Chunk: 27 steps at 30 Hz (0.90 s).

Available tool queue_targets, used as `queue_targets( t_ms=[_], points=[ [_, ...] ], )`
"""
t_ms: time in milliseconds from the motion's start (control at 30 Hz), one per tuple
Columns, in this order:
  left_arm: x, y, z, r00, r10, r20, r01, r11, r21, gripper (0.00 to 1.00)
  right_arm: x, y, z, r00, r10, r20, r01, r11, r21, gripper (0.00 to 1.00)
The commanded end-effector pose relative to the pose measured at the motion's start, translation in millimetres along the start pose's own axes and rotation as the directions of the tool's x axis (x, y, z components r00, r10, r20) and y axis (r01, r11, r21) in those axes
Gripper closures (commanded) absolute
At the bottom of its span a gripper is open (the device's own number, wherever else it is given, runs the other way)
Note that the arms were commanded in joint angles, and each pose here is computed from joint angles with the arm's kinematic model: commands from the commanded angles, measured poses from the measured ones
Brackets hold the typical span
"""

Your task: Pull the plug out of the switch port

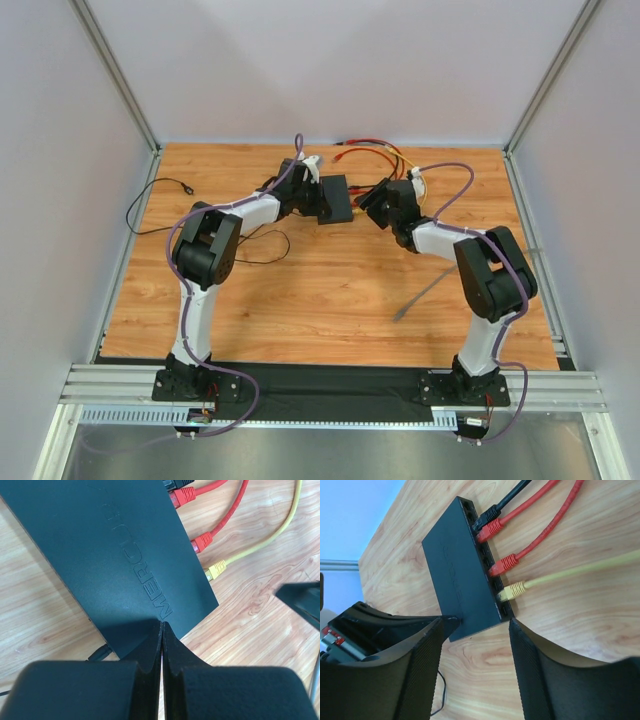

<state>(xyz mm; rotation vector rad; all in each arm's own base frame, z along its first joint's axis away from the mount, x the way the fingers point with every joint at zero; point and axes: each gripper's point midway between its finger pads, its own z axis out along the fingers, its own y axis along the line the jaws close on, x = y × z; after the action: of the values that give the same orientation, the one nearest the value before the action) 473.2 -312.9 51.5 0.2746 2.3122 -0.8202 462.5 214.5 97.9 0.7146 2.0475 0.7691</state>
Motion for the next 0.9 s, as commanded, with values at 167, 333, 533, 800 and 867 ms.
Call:
queue_targets(
  t_ms=[167, 333, 533, 800, 867],
  points=[
    [-24, -19, -15, 0.995, 0.064, 0.083, -0.067, 0.997, 0.041, 1.0, -7, 9, 22, 0.995, 0.095, 0.036, -0.091, 0.99, -0.111, 0.48],
    [-22, -23, -10, 0.993, 0.076, 0.089, -0.078, 0.997, 0.028, 1.0, 0, -7, 28, 0.987, 0.159, 0.016, -0.157, 0.984, -0.088, 0.51],
    [-26, -27, -9, 0.989, 0.089, 0.12, -0.093, 0.995, 0.033, 1.0, 26, -22, 40, 0.963, 0.26, -0.065, -0.266, 0.959, -0.097, 0.51],
    [-21, -23, 2, 0.994, 0.078, 0.08, -0.08, 0.997, 0.023, 1.0, 32, -30, 44, 0.956, 0.286, -0.068, -0.291, 0.953, -0.088, 0.51],
    [-22, -23, 2, 0.994, 0.078, 0.08, -0.08, 0.996, 0.024, 1.0, 31, -29, 44, 0.955, 0.289, -0.066, -0.294, 0.952, -0.089, 0.51]
  ],
)
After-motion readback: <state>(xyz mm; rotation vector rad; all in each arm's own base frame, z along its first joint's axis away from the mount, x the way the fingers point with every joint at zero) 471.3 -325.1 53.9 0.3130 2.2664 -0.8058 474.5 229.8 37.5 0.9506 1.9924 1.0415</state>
